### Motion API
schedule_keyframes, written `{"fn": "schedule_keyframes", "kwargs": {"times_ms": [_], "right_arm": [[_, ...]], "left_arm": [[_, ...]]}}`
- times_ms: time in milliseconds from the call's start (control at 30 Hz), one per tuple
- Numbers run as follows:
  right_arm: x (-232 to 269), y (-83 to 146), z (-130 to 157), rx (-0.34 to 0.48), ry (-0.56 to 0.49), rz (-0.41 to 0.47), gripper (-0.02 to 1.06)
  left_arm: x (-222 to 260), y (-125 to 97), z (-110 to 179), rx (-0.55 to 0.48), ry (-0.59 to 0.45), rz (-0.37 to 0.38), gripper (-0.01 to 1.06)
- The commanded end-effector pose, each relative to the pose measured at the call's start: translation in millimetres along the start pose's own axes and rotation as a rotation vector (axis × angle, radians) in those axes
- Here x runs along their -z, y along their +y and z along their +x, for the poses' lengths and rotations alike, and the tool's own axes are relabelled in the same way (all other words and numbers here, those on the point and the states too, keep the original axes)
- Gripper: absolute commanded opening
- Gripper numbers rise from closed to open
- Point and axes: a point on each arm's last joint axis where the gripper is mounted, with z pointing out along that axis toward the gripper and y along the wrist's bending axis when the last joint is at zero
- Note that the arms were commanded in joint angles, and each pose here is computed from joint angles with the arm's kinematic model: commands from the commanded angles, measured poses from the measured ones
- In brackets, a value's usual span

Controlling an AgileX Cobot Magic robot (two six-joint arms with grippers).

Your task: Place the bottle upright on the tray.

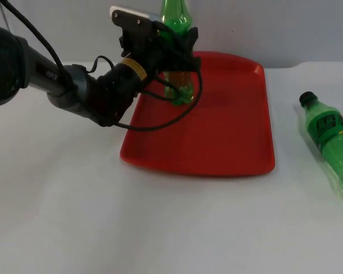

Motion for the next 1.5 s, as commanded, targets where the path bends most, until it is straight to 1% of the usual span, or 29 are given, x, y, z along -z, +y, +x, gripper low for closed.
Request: {"fn": "schedule_keyframes", "kwargs": {"times_ms": [0, 367, 433, 467, 500, 567, 633, 667, 700, 733, 767, 1167, 1333, 1433, 1467], "right_arm": [[-1.1, 0.2, 0.8, 0.002, -0.003, 0.004, 1.05], [-1.1, 0.2, 0.8, 0.002, -0.003, 0.004, 1.05], [-1.1, 0.2, 0.8, 0.002, -0.003, 0.004, 1.05], [-1.1, 0.2, 0.8, 0.002, -0.003, 0.004, 1.05], [-1.1, 0.2, 0.8, 0.002, -0.003, 0.004, 1.05], [-1.1, 0.2, 0.8, 0.002, -0.003, 0.004, 1.05], [-1.1, 0.2, 0.8, 0.002, -0.003, 0.004, 1.05], [-1.1, 0.2, 0.8, 0.002, -0.003, 0.004, 1.05], [-1.1, 0.2, 0.8, 0.002, -0.003, 0.004, 1.05], [-1.1, 0.2, 0.8, 0.002, -0.003, 0.004, 1.05], [-1.1, 0.2, 0.8, 0.002, -0.003, 0.004, 1.05], [-1.1, 0.2, 0.8, 0.002, -0.003, 0.004, 1.05], [-1.1, 0.2, 0.8, 0.002, -0.003, 0.004, 1.05], [-1.1, 0.2, 0.8, 0.002, -0.003, 0.004, 1.05], [-1.1, 0.2, 0.8, 0.002, -0.003, 0.004, 1.05]], "left_arm": [[-0.6, -0.6, 1.6, 0.015, -0.008, -0.011, 0.0], [-0.2, -2.9, 3.8, -0.001, 0.004, 0.014, 0.01], [-0.2, -3.2, 3.9, -0.004, 0.005, 0.018, 0.09], [-0.2, -3.3, 3.9, -0.005, 0.005, 0.019, 0.17], [-0.2, -3.3, 3.9, -0.005, 0.005, 0.019, 0.17], [-0.2, -4.5, 4.2, -0.013, 0.008, 0.032, 0.36], [-0.2, -4.7, 4.2, -0.014, 0.009, 0.034, 0.63], [-0.2, -4.7, 4.2, -0.014, 0.009, 0.034, 0.63], [-0.2, -4.7, 4.2, -0.014, 0.009, 0.034, 0.76], [-0.2, -4.5, 4.2, -0.013, 0.008, 0.031, 0.87], [-0.2, -4.1, 4.1, -0.01, 0.007, 0.028, 1.04], [-0.5, -4.4, 2.0, -0.009, -0.007, 0.031, 1.05], [-0.6, -6.2, -0.7, -0.016, -0.028, 0.051, 1.05], [-0.6, -7.1, -0.2, 0.01, -0.022, 0.061, 1.05], [-0.5, -8.5, 0.2, 0.014, -0.018, 0.077, 1.05]]}}
